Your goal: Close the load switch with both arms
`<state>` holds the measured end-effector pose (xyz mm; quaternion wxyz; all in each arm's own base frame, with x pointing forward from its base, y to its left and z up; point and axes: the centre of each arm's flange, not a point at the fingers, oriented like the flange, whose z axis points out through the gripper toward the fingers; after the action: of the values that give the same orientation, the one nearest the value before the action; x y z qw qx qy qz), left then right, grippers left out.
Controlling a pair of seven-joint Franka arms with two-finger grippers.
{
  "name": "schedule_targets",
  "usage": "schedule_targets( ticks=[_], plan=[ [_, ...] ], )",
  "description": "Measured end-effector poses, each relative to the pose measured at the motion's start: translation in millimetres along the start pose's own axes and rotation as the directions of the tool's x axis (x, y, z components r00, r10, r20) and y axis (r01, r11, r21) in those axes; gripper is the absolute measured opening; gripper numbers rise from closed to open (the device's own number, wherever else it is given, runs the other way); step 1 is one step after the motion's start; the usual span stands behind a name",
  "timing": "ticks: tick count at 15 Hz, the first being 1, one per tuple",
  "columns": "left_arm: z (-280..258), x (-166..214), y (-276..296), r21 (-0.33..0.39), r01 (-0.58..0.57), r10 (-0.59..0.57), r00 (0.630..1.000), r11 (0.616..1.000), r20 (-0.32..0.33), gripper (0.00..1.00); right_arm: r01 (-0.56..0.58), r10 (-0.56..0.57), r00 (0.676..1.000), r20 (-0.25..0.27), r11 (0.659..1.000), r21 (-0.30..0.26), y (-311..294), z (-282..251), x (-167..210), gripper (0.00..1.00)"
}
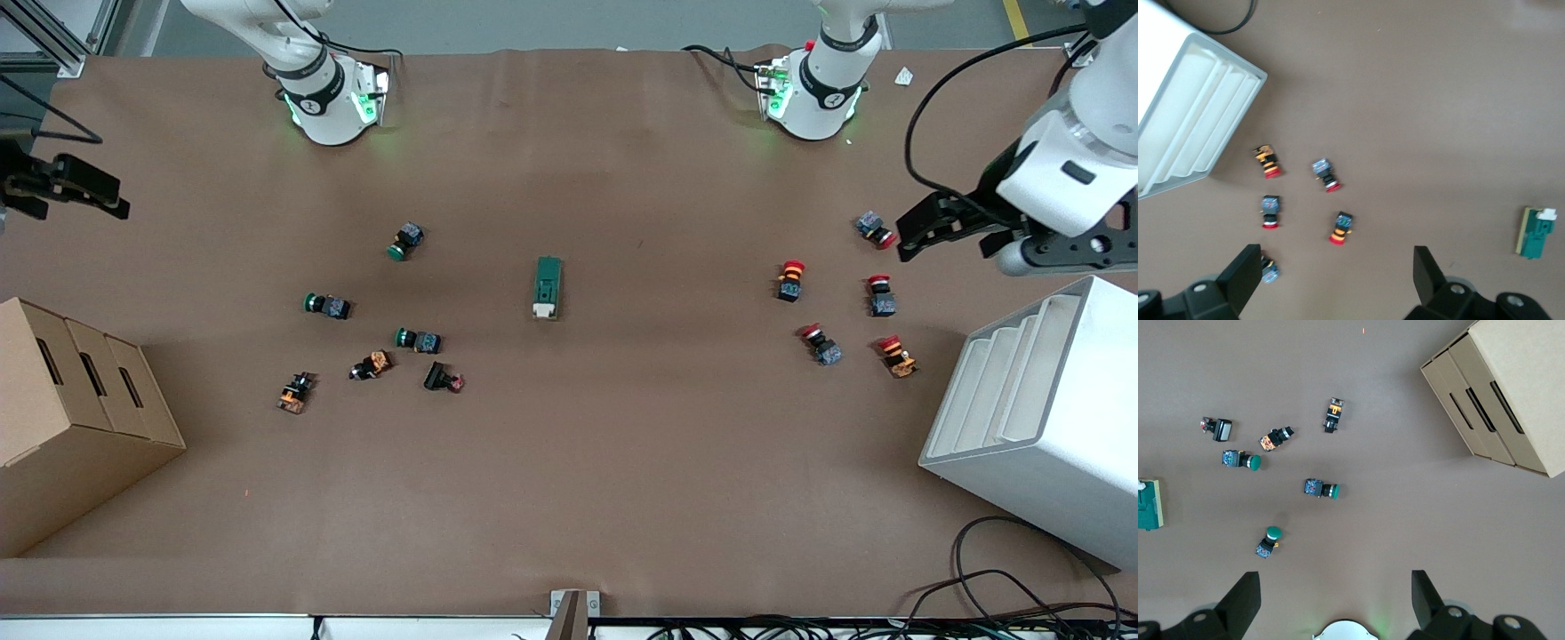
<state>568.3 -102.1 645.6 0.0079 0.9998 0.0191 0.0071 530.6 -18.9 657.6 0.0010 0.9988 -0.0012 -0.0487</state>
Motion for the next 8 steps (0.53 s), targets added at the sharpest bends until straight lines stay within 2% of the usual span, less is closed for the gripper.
schedule_targets(
  ticks=[4,8],
  plan=[
    [-2.0,-13.5,-30.0,0.005,-0.025,0.024,0.999,1.000,0.034,1.00,-0.004,0.004,1.000,-0.021,1.000,0.002,2.1,-11.5,-22.4,1.00],
    [-3.5,-19.1,-34.0,0.005,-0.047,0.046,0.998,0.999,0.043,1.00,0.003,-0.003,1.000,-0.031,1.000,0.001,-1.4,-14.3,-27.9,1.00]
  ],
)
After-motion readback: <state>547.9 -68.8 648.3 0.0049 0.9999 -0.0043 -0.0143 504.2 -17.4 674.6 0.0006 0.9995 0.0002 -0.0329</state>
